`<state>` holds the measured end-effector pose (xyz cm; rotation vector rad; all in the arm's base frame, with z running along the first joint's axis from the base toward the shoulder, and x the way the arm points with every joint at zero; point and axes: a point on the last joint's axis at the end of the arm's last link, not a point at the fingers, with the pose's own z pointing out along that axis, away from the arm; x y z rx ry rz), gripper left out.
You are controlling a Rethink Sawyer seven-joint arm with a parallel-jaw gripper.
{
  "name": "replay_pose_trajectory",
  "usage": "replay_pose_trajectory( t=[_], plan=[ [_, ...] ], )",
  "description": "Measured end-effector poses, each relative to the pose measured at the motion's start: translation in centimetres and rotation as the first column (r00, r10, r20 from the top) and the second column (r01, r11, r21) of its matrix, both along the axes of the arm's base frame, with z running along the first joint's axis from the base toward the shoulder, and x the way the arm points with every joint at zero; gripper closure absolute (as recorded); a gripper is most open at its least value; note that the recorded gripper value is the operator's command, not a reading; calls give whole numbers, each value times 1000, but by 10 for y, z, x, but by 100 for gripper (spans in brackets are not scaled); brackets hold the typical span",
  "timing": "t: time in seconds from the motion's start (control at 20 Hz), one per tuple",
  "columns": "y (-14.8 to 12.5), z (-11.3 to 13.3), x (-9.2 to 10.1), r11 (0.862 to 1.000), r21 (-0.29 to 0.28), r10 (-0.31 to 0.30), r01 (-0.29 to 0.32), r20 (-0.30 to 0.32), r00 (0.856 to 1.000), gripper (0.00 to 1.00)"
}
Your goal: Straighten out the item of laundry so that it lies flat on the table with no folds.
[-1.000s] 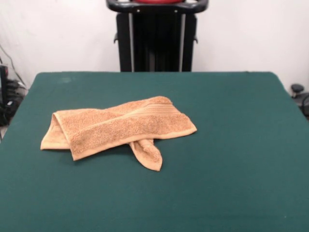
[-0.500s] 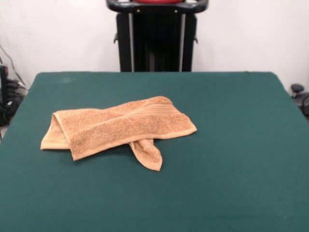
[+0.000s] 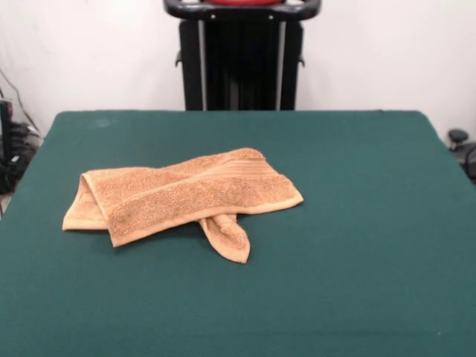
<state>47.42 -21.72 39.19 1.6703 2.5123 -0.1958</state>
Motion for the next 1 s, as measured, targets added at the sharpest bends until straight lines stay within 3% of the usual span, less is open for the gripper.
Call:
replay_pose_trajectory(
  t=[0.35,0.5,0.6,0.7,0.8,0.9,0.95,1.0],
  plan=[
    [-36,-24,-42,994,-1,-105,105,25,994,100],
    [-63,-52,-52,987,-17,-161,163,77,984,100],
    [-89,-88,-57,980,-50,-187,194,125,974,100],
    [-100,-106,-59,977,-68,-189,200,144,971,100],
    [-117,-150,-61,977,-104,-168,188,175,970,100],
    [-121,-168,-61,979,-115,-148,171,180,972,100],
    [-121,-197,-61,984,-122,-106,129,176,979,100],
    [-120,-208,-61,986,-121,-89,111,172,981,100]
  ],
)
